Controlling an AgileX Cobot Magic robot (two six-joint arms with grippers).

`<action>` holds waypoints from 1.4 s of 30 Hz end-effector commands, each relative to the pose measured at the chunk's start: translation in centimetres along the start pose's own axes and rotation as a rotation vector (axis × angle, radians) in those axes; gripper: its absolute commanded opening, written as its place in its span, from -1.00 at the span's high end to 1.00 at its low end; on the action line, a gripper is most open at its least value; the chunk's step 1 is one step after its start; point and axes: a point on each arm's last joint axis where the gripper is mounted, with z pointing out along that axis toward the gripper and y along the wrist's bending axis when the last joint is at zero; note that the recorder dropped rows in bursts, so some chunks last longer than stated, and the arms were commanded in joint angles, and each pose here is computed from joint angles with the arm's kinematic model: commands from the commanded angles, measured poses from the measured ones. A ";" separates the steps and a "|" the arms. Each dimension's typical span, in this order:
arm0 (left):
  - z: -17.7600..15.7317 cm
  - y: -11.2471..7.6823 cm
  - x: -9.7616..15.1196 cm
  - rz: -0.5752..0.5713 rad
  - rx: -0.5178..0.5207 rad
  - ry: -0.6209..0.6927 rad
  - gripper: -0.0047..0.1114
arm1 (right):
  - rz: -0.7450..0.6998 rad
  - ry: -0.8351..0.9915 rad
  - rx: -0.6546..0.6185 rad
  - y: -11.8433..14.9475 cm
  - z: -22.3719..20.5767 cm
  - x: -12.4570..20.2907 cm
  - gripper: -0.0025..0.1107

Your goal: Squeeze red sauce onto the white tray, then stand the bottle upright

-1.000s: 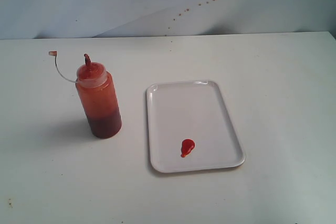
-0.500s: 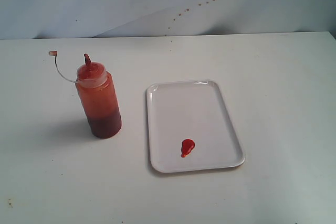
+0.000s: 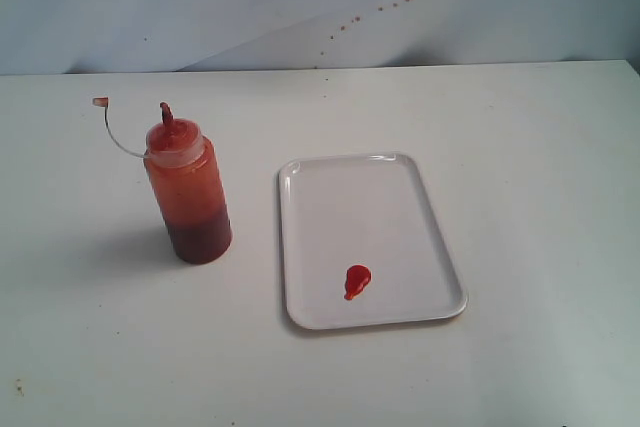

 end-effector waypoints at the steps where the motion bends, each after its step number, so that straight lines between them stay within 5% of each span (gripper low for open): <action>1: 0.0 0.6 0.0 -0.022 -0.099 -0.009 0.92 | 0.008 -0.003 0.006 -0.1 -0.1 0.1 0.96; 28: 0.0 0.6 0.0 -0.022 -0.110 -0.011 0.92 | 0.008 -0.008 0.005 -0.1 -0.2 0.0 0.96; 42: 0.0 0.6 0.0 -0.024 -0.110 -0.011 0.92 | -0.019 -0.321 -0.029 1.0 -7.6 -5.1 0.96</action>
